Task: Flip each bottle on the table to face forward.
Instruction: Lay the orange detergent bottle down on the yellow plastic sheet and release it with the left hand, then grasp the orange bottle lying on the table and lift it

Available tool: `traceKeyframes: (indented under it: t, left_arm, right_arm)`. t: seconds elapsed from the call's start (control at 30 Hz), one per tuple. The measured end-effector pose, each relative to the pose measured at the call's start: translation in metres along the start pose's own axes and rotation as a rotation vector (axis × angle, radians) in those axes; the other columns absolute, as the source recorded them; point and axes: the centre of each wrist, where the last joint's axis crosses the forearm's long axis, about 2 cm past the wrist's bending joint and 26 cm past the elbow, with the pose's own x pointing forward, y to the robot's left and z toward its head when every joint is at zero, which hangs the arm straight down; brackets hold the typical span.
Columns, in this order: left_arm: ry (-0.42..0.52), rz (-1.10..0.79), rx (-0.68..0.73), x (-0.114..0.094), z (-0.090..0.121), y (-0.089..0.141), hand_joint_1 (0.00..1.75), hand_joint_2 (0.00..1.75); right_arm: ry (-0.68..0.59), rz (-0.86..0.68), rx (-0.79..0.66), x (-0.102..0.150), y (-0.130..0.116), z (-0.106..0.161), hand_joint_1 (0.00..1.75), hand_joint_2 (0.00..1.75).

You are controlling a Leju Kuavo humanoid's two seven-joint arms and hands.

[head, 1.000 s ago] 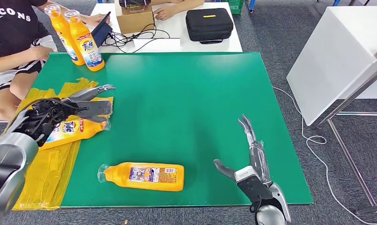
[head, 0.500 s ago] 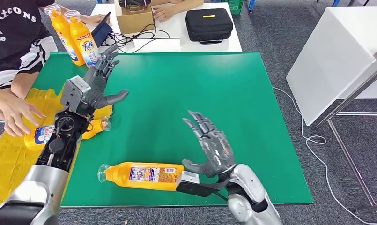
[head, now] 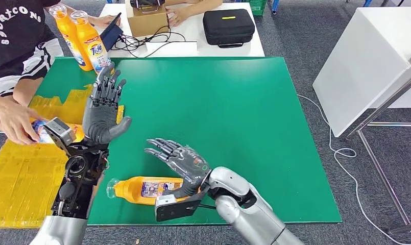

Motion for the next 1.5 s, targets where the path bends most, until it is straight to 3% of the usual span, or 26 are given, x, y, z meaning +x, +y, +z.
traceKeyframes:
  t: [0.33, 0.63, 1.03, 1.5]
  left_arm:
    - [-0.006, -0.002, 0.065, -0.001, 0.002, 0.002, 0.0, 1.75]
    - [0.01, -0.02, 0.121, -0.002, 0.02, 0.004, 0.0, 1.75]
    - [0.031, -0.048, 0.172, 0.001, 0.04, 0.012, 0.0, 1.75]
    - [0.048, -0.045, 0.188, 0.001, 0.04, 0.012, 0.0, 1.75]
  right_arm:
    - [0.061, -0.061, 0.137, -0.002, 0.026, -0.02, 0.0, 1.75]
    - [0.129, 0.028, 0.205, -0.003, 0.049, -0.017, 0.0, 1.75]
    - [0.247, 0.119, 0.22, -0.003, 0.081, 0.015, 0.0, 1.75]
    - [0.397, 0.262, 0.193, -0.011, 0.087, 0.039, 0.0, 1.75]
